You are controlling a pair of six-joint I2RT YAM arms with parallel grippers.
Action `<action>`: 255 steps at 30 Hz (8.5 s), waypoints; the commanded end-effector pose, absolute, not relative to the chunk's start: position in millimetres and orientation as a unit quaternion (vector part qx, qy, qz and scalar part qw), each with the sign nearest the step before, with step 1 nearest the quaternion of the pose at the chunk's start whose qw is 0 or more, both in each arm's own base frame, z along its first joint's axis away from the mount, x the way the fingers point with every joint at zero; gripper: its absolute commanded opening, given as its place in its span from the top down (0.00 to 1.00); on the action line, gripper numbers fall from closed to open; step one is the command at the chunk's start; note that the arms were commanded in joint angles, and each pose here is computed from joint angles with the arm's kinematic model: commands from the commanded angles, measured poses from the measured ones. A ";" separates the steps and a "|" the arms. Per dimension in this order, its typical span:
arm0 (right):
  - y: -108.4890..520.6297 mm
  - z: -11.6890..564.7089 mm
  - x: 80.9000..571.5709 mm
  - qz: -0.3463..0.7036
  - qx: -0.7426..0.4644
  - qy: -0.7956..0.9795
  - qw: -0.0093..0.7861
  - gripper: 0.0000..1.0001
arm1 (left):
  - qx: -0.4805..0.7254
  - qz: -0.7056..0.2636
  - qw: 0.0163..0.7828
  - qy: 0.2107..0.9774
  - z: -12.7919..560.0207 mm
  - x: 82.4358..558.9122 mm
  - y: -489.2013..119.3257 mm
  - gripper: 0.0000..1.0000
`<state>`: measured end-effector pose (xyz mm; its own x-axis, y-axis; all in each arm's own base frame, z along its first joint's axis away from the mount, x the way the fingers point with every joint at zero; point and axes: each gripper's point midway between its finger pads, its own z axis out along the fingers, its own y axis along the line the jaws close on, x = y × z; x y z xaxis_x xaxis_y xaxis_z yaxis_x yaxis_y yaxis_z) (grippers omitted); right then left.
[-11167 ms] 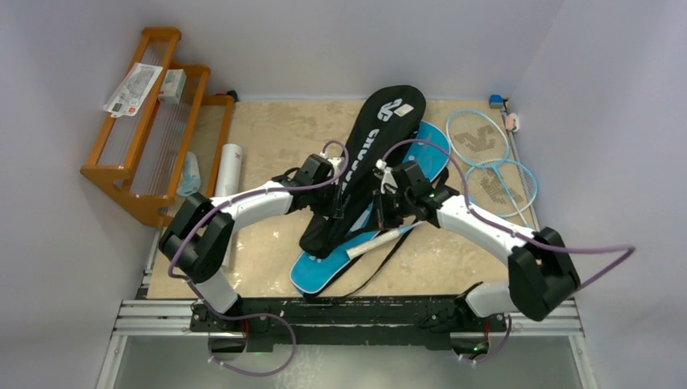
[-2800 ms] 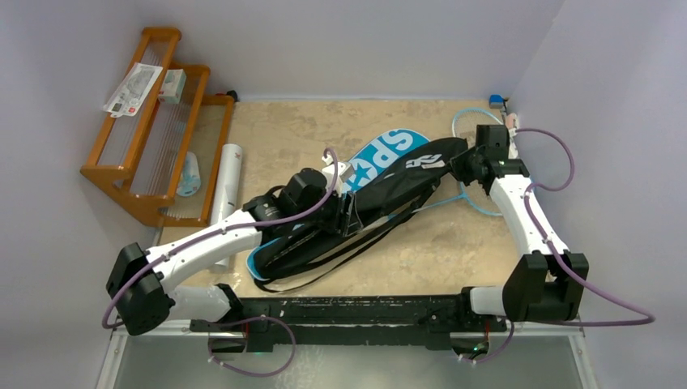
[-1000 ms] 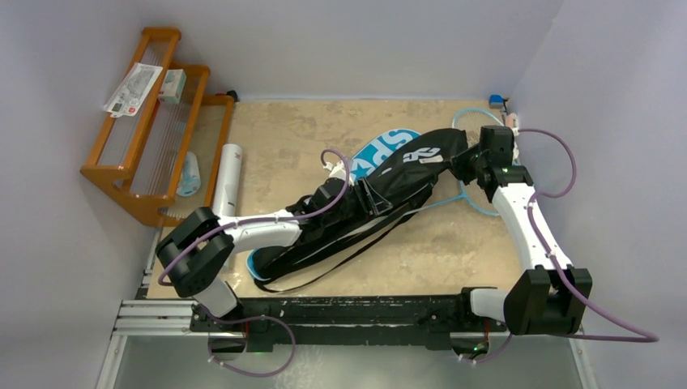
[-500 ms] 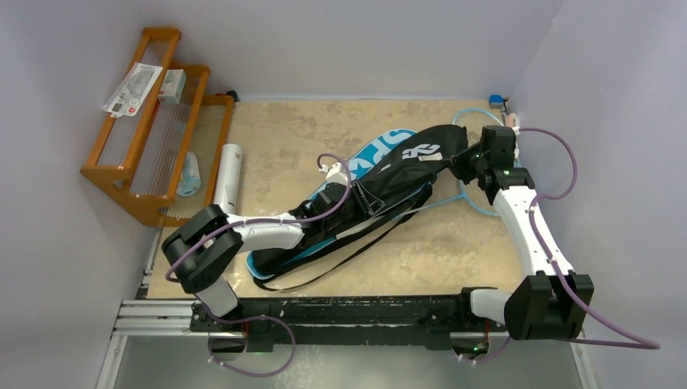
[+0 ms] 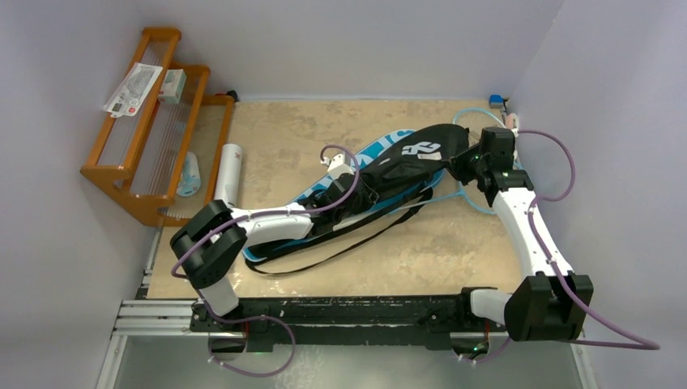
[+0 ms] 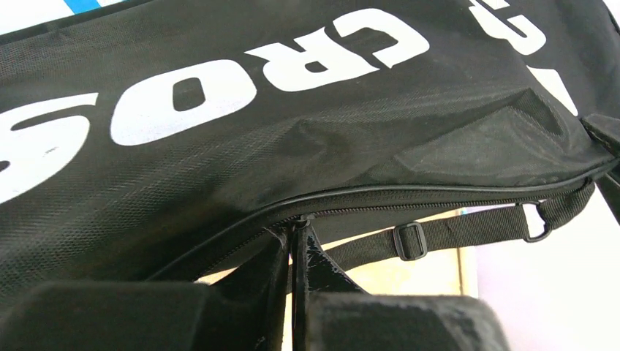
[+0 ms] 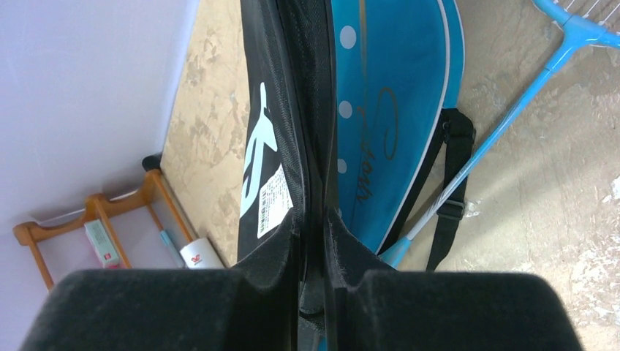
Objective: Pack up the badminton gear
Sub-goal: Zip the racket bag at the center of the board.
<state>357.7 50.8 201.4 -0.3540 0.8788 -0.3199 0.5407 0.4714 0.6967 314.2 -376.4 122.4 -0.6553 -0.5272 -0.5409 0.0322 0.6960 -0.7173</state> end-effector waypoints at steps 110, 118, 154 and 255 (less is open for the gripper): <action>165.1 68.0 374.4 0.186 0.390 0.873 0.226 0.56 | -0.056 -0.264 0.316 0.909 92.9 289.7 -215.6 0.73; 165.6 47.8 376.9 0.177 0.400 0.873 0.214 0.65 | -0.017 -0.281 0.312 0.908 93.7 285.7 -223.2 0.72; 169.4 118.1 379.7 0.239 0.388 0.848 0.272 1.00 | 0.001 -0.358 0.295 0.886 131.6 268.9 -251.7 0.55; 194.7 130.7 407.7 0.267 0.374 0.850 0.257 1.00 | -0.293 -0.015 0.379 0.877 80.8 280.7 -87.1 0.90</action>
<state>385.9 196.4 107.5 -0.6065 0.7729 -0.1863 0.5450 0.5748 0.6104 287.4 -107.4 76.9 -0.5778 -0.5173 -0.6313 -0.4415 0.8487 -0.2913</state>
